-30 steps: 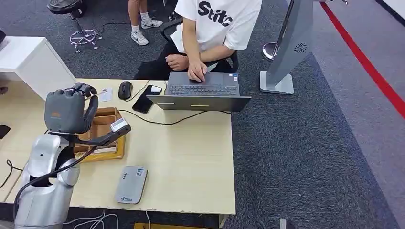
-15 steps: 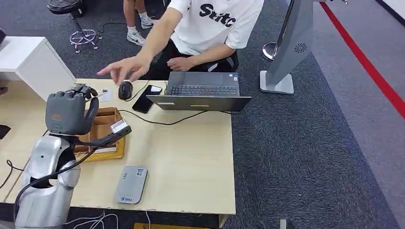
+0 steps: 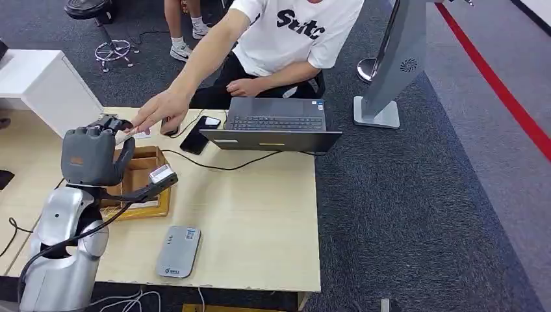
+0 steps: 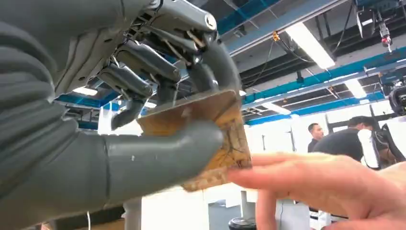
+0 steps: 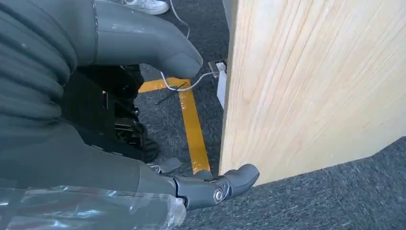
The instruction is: Pass the card to the sensor for recognition and then transmit it.
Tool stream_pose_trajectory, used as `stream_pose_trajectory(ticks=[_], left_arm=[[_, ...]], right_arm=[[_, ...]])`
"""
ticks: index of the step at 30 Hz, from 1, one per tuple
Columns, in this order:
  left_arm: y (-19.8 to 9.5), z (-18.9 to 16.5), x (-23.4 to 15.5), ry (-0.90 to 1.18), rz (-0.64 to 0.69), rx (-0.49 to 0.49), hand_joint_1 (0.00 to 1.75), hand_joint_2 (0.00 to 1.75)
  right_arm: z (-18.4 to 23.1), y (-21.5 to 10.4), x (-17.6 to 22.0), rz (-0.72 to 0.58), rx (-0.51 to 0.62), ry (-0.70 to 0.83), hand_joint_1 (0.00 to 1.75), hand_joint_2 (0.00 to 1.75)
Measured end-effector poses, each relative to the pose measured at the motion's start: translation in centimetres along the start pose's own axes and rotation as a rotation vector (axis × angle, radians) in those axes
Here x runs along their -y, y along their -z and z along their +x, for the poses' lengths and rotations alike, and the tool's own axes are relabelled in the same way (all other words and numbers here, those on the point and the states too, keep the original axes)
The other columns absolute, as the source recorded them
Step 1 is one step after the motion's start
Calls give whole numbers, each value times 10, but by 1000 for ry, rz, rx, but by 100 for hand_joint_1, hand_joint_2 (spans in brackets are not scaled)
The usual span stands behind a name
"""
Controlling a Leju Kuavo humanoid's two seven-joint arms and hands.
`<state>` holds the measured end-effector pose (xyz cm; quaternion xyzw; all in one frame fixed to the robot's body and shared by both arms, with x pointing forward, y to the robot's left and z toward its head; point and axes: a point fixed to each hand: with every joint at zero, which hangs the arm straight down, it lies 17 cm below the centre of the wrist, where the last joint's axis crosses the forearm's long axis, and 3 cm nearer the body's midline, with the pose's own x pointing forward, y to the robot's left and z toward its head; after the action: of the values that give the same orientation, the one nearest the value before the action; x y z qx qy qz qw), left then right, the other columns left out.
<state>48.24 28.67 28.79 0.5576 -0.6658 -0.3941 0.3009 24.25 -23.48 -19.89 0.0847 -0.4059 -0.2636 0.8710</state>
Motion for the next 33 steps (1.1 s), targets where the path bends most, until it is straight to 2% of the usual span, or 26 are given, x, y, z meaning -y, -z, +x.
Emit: stream_pose_trajectory(ticks=[13,19,21,24,29,33], left_arm=[[-5,1,3,-1,-7,0,0,175],[-12,0,-8,-5,48,-6,0,175],[-19,3,-22,-64,113,-14,0,175],[-34,11,-57,-304,253,-38,0,175],[-84,13,-98,-629,415,-90,0,175],[-109,2,-109,-666,465,-152,0,175]], right_arm=[[0,0,0,1,3,0,0,175],[0,-1,0,1,4,2,0,175],[-1,-2,1,0,5,9,0,175],[-2,-4,4,-9,14,37,0,175],[-9,-13,15,-38,25,89,0,175],[-13,-17,21,-56,28,108,0,175]])
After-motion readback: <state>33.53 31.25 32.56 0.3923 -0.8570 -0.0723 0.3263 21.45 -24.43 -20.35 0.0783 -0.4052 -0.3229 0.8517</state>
